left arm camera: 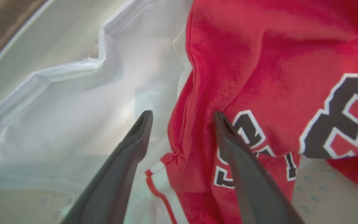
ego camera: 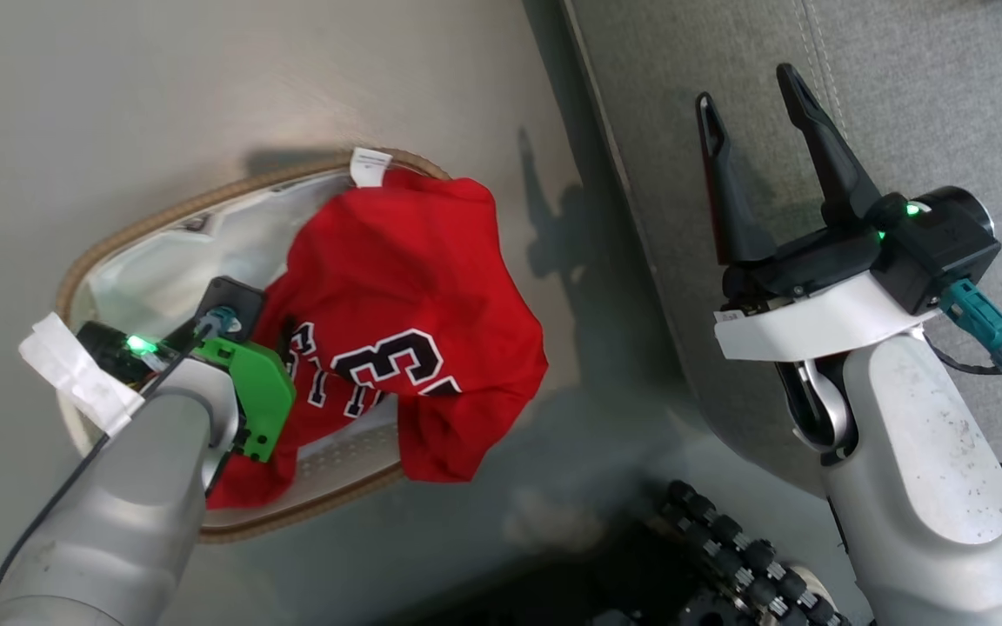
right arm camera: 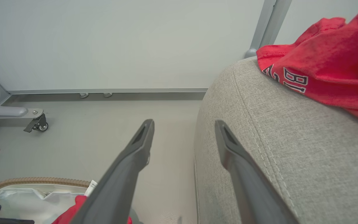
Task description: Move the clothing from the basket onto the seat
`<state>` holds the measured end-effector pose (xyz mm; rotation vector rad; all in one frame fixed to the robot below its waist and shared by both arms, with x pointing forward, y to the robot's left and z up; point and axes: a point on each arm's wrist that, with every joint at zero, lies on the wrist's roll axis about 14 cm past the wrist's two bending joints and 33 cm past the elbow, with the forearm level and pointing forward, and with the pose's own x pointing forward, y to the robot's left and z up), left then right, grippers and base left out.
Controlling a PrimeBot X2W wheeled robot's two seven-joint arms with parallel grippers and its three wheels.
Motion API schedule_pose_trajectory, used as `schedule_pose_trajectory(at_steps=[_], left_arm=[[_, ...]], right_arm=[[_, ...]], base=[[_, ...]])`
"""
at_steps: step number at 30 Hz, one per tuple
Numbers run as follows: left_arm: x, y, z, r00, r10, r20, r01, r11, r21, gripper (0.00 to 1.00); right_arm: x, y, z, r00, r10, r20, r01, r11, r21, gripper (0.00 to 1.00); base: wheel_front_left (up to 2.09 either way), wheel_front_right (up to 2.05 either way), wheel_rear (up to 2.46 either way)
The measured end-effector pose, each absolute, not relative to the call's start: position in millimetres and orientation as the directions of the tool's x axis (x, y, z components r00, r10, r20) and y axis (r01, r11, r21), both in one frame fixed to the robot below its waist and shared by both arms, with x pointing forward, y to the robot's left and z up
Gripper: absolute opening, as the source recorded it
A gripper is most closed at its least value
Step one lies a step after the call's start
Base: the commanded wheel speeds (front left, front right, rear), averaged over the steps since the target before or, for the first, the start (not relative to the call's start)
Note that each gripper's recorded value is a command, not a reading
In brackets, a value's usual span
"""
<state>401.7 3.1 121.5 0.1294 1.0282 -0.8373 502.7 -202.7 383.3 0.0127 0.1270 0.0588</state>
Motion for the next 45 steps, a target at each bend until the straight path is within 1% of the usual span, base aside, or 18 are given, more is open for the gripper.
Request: schedule_pose_trajectory(at_steps=[8,9,10,12,14,22,26,31,38,42,45], left_arm=[[387.4,-9.7,88.4,0.138,-0.555,-0.82,0.663,0.667,-0.34,1.0],[385.3,-12.3,86.9,0.13,-0.56,-0.818,0.663,0.663,-0.348,0.97],[383.5,-15.9,85.7,0.124,-0.567,-0.815,0.662,0.658,-0.357,0.37],[381.4,-21.3,85.1,0.116,-0.578,-0.808,0.661,0.651,-0.372,0.0],[381.2,-24.7,87.5,0.116,-0.589,-0.8,0.661,0.647,-0.38,0.0],[388.2,-34.6,116.3,0.18,-0.644,-0.744,0.675,0.631,-0.383,0.0],[388.1,-39.2,140.0,0.217,-0.674,-0.706,0.691,0.617,-0.377,0.0],[394.0,-38.2,176.0,0.289,-0.695,-0.658,0.694,0.626,-0.356,0.0],[411.6,-32.5,236.9,0.395,-0.707,-0.587,0.725,0.632,-0.274,0.0],[430.8,-34.7,288.8,0.476,-0.729,-0.492,0.75,0.628,-0.206,0.0],[437.3,-35.5,327.6,0.521,-0.744,-0.419,0.768,0.622,-0.15,0.0]], right_arm=[[498.4,-214.1,362.2,0.983,0.035,-0.179,-0.035,0.999,0.001,1.0],[497.7,-215.3,361.0,0.983,0.032,-0.183,-0.033,0.999,-0.002,1.0],[496.9,-216.8,359.4,0.982,0.029,-0.189,-0.03,1.0,-0.005,1.0],[495.7,-219.1,357.4,0.98,0.023,-0.195,-0.025,1.0,-0.009,1.0],[495.0,-220.4,357.1,0.98,0.019,-0.198,-0.021,1.0,-0.011,1.0],[495.3,-217.8,368.9,0.983,0.026,-0.179,-0.031,0.999,-0.025,1.0],[491.2,-217.5,380.0,0.986,0.026,-0.167,-0.035,0.998,-0.048,1.0],[479.0,-217.7,397.4,0.988,0.02,-0.152,-0.031,0.997,-0.074,1.0],[451.4,-220.8,419.9,0.991,-0.004,-0.137,-0.01,0.995,-0.099,1.0],[436.7,-215.5,436.0,0.994,0.004,-0.11,-0.015,0.995,-0.098,1.0],[426.6,-210.0,449.0,0.996,0.015,-0.084,-0.023,0.995,-0.095,1.0]], base=[[0.0,0.0,0.0],[0.0,0.0,0.0],[0.0,0.0,0.0],[0.0,0.0,0.0],[0.0,0.0,0.0],[0.0,0.0,0.0],[0.0,0.0,0.0],[0.0,0.0,0.0],[0.0,0.0,0.0],[0.0,0.0,0.0],[0.0,0.0,0.0]])
